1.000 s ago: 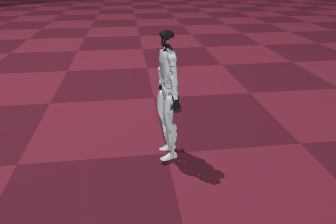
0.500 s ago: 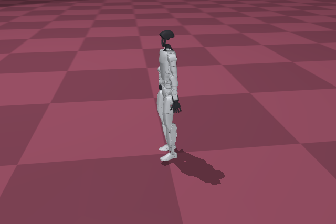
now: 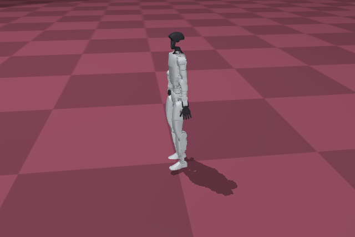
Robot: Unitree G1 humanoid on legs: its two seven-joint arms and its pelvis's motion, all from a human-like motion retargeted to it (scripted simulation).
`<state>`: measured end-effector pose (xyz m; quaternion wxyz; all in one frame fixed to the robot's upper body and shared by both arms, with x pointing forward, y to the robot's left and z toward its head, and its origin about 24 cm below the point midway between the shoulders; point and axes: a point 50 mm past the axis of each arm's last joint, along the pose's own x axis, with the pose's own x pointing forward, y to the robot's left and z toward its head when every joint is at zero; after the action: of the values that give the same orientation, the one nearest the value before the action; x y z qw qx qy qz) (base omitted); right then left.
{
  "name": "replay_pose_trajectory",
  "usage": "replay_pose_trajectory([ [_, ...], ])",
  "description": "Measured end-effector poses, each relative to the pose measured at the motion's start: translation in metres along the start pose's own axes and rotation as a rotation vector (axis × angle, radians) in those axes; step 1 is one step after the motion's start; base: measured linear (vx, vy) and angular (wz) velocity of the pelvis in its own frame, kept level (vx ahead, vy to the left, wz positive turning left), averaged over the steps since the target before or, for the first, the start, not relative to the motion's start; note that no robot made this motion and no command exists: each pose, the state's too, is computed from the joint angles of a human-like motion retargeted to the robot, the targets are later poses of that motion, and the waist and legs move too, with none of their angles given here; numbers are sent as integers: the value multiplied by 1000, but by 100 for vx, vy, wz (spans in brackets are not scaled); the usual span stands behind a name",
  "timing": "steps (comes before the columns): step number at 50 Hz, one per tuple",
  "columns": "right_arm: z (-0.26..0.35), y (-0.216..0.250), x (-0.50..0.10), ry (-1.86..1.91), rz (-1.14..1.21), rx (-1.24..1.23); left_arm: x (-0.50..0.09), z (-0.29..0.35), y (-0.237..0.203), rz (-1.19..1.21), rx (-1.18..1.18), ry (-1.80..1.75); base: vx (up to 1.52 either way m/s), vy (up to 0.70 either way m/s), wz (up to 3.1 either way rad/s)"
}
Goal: Upper body actions
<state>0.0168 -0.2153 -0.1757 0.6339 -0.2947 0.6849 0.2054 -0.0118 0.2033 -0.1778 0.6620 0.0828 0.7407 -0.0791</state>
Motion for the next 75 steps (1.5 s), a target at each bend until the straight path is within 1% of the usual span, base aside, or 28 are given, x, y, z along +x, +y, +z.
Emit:
replay_pose_trajectory([
  [75, 0, -2, 0, 0, -9, -40, 0, 1, -1, -3, -12, 0, 0, 0, 0],
])
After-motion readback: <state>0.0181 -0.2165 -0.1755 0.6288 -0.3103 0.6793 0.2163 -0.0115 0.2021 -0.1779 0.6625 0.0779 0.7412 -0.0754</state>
